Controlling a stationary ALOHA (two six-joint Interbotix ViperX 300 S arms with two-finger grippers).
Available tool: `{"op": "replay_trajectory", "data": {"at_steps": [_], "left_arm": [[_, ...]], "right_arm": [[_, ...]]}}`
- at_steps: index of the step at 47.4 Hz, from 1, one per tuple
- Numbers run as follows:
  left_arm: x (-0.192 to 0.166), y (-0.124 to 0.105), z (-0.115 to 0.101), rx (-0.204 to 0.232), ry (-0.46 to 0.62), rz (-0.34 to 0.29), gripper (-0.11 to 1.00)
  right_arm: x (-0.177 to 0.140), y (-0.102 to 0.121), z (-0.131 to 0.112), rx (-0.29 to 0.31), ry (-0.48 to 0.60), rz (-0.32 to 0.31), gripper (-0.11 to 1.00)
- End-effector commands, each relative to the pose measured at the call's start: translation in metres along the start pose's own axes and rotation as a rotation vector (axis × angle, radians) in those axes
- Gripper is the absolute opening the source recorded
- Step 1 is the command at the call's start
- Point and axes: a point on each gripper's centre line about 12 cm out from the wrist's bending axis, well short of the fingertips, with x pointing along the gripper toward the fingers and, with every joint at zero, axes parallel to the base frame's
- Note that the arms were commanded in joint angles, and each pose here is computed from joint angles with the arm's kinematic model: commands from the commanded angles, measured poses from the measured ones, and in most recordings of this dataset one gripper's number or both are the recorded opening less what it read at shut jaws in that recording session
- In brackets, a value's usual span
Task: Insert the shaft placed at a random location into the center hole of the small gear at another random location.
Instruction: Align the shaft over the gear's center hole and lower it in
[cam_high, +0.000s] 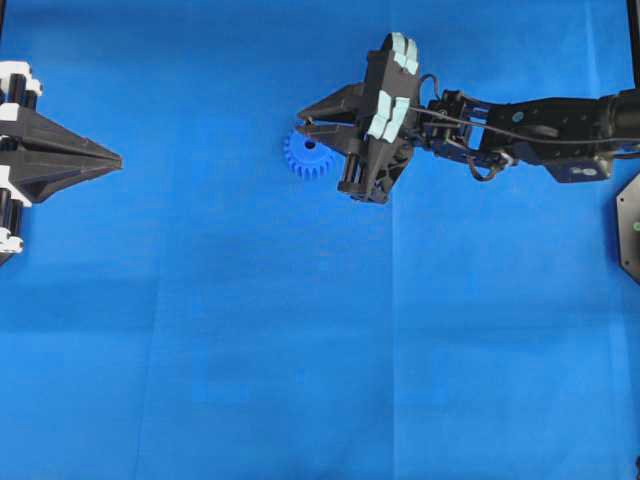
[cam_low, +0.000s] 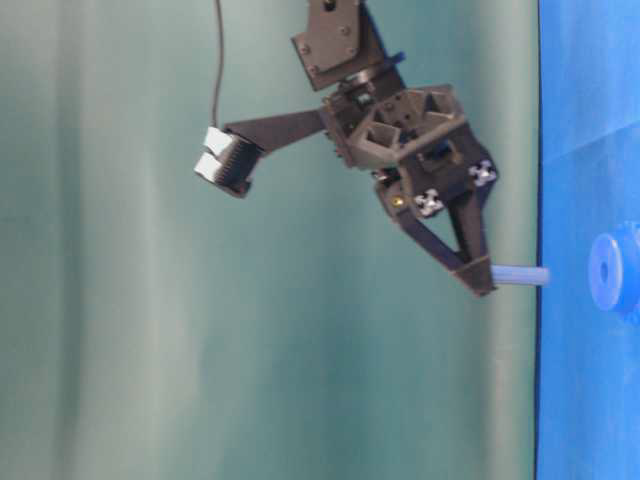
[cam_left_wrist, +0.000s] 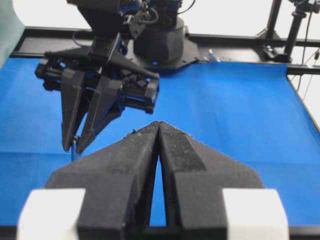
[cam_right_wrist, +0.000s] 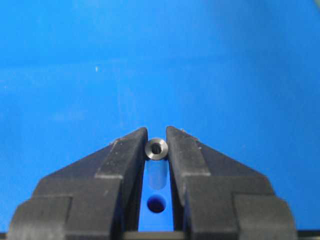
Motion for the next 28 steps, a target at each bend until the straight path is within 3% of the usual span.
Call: {"op": "replay_trajectory", "data": {"at_steps": [1,28], "left_arm": [[0.001,0.0,0.003,0.0,-0.008,-0.001,0.0],[0.001,0.0,0.002,-0.018,0.0,0.002,0.0]], "right_arm": [[-0.004,0.003,0.017,-0.001,-0.047,0.007,0.04],[0.013,-0.002,-0.014,0.015,0.025,-0.015,0.04]]}}
